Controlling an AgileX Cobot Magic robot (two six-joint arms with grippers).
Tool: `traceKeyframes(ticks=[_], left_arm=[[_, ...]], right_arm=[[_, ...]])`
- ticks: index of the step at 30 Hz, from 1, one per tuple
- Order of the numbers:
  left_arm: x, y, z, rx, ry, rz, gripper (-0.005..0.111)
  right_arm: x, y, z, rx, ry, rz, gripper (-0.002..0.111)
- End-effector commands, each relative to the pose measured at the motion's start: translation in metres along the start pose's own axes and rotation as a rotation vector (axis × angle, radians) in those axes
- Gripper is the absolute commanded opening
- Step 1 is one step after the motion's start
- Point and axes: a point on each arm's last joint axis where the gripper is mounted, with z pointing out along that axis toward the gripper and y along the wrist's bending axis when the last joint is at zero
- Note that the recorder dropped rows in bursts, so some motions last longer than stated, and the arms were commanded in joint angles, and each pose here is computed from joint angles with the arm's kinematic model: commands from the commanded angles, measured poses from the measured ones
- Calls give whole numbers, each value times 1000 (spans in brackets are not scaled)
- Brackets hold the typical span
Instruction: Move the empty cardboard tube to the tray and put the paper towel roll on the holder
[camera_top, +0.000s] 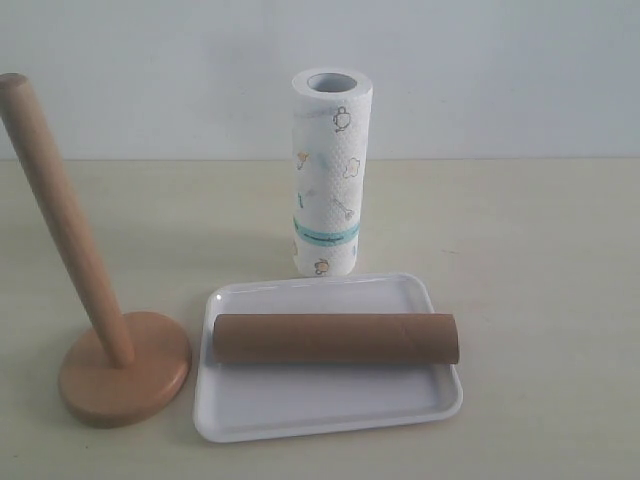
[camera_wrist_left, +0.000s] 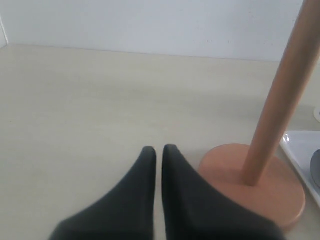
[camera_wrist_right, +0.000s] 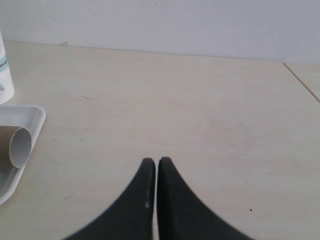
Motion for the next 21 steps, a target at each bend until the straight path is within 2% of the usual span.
traceKeyframes(ticks=[1,14,16,19,21], left_arm=[[1,0,0,1,-2,-7,4],[1,0,0,1,-2,-7,4],[1,0,0,1,-2,-7,4],[1,0,0,1,-2,-7,4],[1,0,0,1,-2,-7,4]], right_arm=[[-1,0,0,2,-16,-3,1],[-4,0,0,2,-47,-3,1],[-12,0,-1,-1,-130,-1,1],[-37,1,-8,-8,-423,-2,1],[-47,1,-14,-11,-548,1,1]])
